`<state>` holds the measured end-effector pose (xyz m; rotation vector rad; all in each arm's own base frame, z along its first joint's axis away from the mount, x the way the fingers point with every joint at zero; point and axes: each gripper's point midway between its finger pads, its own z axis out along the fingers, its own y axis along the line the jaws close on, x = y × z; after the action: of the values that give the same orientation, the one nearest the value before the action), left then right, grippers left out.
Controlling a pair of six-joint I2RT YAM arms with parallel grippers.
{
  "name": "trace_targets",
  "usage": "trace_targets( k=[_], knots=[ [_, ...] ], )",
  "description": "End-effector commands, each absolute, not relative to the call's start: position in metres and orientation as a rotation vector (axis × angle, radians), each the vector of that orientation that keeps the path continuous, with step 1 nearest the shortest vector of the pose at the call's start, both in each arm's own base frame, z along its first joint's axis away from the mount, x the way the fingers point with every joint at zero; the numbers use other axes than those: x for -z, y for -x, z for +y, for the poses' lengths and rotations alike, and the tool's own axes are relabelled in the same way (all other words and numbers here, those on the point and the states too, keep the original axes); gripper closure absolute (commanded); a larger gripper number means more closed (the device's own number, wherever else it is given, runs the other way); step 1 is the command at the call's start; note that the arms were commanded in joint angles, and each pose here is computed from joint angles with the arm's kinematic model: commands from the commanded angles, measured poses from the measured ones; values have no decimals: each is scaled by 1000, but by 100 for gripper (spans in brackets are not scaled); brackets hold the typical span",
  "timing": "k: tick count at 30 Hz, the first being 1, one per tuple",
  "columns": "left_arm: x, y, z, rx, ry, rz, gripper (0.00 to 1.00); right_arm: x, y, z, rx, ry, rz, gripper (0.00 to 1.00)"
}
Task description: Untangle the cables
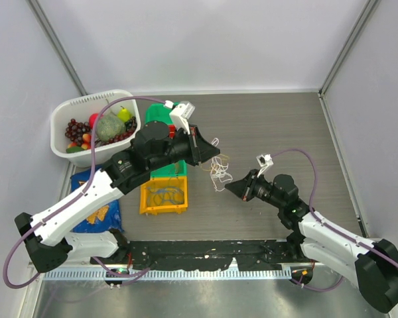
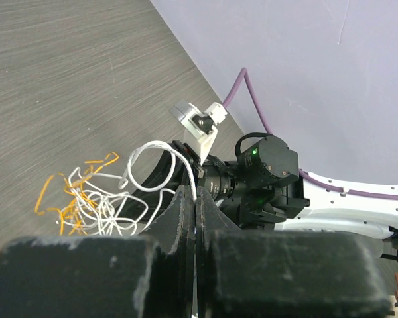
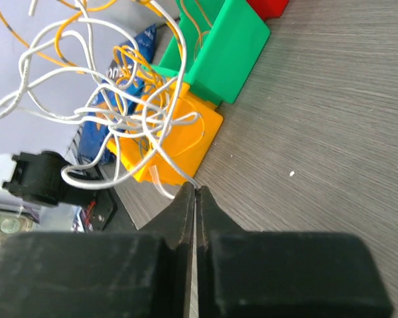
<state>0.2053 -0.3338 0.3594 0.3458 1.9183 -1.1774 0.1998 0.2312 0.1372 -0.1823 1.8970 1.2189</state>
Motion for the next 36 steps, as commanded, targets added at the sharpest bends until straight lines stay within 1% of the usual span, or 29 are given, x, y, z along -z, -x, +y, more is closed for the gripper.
trace_targets(
  k=[1, 4, 5, 6, 7, 8, 9, 14, 19, 25, 28, 31, 33, 36],
  knots=[
    [-401, -199, -324, 1222, -333, 1789, 100, -160, -219, 228, -1166, 122, 1809, 99],
    [-402, -205, -304, 1122, -287, 1778, 100, -115, -238, 184, -851, -123, 1990, 99],
    [-406, -208, -294, 1088, -260, 1760, 100, -98, -243, 152, -653, -269, 2043, 99],
    [-411, -209, -286, 1060, -240, 1736, 100, -89, -243, 135, -554, -341, 2072, 99],
    [-418, -208, -277, 1040, -230, 1705, 100, -79, -240, 103, -369, -473, 2088, 99],
    [-423, -209, -268, 1019, -212, 1683, 100, -78, -239, 88, -300, -558, 2071, 99],
    [-429, -209, -259, 999, -193, 1654, 100, -75, -233, 64, -162, -616, 2079, 99],
    [-452, -209, -212, 887, -75, 1553, 100, -71, -227, 28, -26, -893, 2069, 99],
    [-466, -199, -185, 863, -37, 1493, 100, -87, -231, 8, 46, -945, 2017, 99],
    [-472, -193, -175, 849, -46, 1487, 100, -90, -235, -21, 97, -1032, 2007, 100],
    [-485, -187, -154, 817, -18, 1448, 100, -93, -240, -41, 74, -1103, 1995, 99],
    [-496, -181, -136, 783, 0, 1409, 100, -99, -242, -64, 114, -1102, 1999, 99],
    [-497, -179, -135, 787, -10, 1407, 100, -106, -245, -74, 160, -1085, 2009, 100],
    [-492, -174, -164, 875, -106, 1449, 100, -119, -253, -80, 187, -1043, 1990, 99]
  ],
)
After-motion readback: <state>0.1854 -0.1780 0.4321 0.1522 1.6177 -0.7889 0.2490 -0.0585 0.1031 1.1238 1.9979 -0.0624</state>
